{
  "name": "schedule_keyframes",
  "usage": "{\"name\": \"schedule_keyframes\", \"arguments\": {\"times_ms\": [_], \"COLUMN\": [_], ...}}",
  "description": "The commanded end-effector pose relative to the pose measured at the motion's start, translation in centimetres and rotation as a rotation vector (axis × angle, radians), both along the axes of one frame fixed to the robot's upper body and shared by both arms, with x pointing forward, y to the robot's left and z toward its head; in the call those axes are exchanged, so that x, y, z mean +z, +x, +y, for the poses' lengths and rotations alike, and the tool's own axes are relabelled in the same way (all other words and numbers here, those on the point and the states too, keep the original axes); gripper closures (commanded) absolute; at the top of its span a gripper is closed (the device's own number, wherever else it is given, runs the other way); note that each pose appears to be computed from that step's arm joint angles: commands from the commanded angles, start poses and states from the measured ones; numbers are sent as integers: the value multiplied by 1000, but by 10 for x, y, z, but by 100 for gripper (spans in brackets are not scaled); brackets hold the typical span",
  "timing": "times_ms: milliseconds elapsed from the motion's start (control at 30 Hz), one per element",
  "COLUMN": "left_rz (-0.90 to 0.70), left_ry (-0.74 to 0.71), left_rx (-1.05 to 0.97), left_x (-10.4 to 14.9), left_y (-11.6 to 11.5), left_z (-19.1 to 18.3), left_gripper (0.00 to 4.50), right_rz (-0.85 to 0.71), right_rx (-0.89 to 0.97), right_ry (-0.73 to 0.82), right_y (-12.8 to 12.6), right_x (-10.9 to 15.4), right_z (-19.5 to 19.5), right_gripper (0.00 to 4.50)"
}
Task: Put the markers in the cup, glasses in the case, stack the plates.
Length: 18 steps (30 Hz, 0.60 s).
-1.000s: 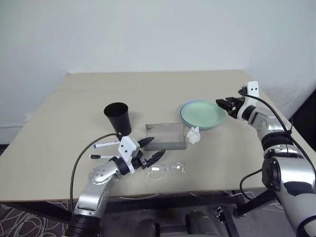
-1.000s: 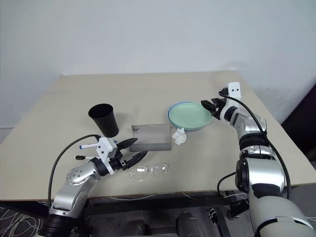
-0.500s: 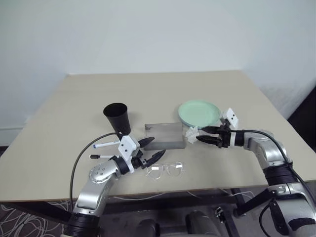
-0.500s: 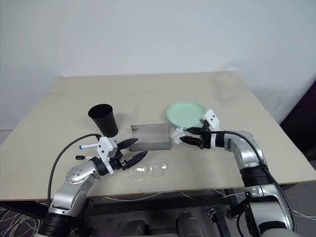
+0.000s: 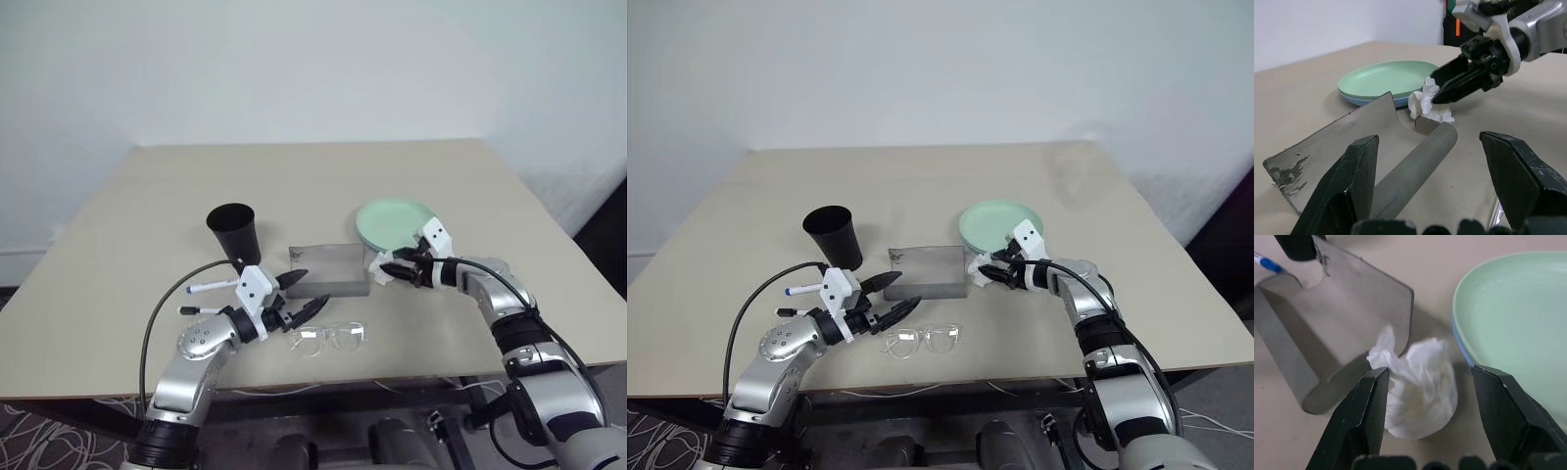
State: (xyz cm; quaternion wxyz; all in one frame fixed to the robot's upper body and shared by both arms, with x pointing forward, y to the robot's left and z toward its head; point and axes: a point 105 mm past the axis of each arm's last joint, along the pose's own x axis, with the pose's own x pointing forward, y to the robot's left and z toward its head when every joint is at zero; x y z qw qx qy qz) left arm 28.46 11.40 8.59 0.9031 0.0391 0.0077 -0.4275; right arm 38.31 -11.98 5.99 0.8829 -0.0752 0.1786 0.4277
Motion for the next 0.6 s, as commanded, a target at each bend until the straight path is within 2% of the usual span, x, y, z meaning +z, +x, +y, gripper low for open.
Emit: {"name": "schedule_keyframes", "arguments": {"times_ms": [33, 233, 267, 433, 600], "left_rz": [-64, -61, -60, -59, -58], "left_ry": [-8, -8, -8, -9, -10], "left_rx": [-8, -7, -8, -11, -12], "left_x": [15, 13, 12, 11, 10], "left_y": [-1, -2, -2, -2, -2], "left_z": [-2, -1, -1, -2, -2], "left_gripper": [100, 100, 100, 100, 100], "right_rz": [-80, -101, -107, -141, -190], "right_rx": [33, 30, 33, 19, -122], "right_ry": [40, 81, 93, 133, 176], "right_y": [6, 9, 9, 12, 34], "right_x": [24, 37, 40, 58, 80], "right_z": [8, 4, 4, 0, -13], "right_gripper": [223, 432, 448, 448, 448]}}
